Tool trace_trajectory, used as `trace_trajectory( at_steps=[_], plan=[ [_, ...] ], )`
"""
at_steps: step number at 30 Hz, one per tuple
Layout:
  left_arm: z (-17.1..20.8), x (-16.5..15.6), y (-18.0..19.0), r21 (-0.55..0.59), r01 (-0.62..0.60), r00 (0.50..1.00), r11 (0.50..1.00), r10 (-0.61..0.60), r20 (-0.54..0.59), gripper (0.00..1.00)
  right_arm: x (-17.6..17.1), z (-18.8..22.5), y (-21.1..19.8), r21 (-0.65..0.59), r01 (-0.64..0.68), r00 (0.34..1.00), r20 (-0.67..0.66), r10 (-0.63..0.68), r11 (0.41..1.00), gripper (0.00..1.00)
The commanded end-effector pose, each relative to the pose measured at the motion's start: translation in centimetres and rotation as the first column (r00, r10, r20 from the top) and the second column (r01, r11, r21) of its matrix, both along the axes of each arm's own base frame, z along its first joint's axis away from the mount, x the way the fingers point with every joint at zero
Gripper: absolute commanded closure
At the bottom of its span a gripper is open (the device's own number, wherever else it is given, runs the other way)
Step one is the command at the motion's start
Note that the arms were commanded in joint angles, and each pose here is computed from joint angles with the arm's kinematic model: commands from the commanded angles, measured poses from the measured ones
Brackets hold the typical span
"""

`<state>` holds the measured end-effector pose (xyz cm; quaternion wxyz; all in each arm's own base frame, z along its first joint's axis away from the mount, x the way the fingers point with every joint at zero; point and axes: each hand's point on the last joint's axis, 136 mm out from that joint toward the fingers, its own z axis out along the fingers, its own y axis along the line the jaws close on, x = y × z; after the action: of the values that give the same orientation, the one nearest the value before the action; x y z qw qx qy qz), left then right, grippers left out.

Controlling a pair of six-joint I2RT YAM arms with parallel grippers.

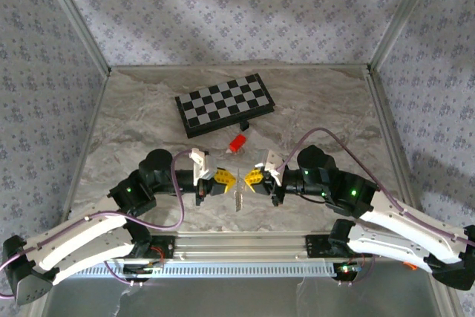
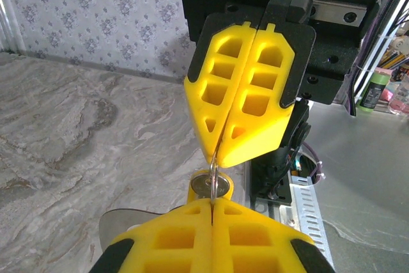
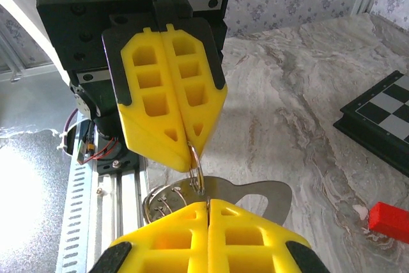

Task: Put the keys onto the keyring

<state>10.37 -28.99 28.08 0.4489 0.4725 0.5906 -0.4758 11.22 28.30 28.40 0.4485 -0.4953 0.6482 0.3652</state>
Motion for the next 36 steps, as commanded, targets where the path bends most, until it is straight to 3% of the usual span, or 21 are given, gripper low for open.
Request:
trace_trajectory(
  at_steps=[1, 36],
  plan=[
    [1.96, -0.4, 0.11, -0.056, 0.013, 0.998, 0.998, -0.01, 0.056, 1.0, -0.13, 0.86, -0.32, 0.01, 0.008, 1.0, 0.002, -0.008, 1.0, 1.0],
    [2.28, -0.83, 0.1, -0.06, 0.033, 0.997, 0.998, -0.029, 0.067, 1.0, -0.31, 1.55, -0.11, 0.051, -0.012, 1.0, -0.015, 0.013, 0.999, 1.0]
  ],
)
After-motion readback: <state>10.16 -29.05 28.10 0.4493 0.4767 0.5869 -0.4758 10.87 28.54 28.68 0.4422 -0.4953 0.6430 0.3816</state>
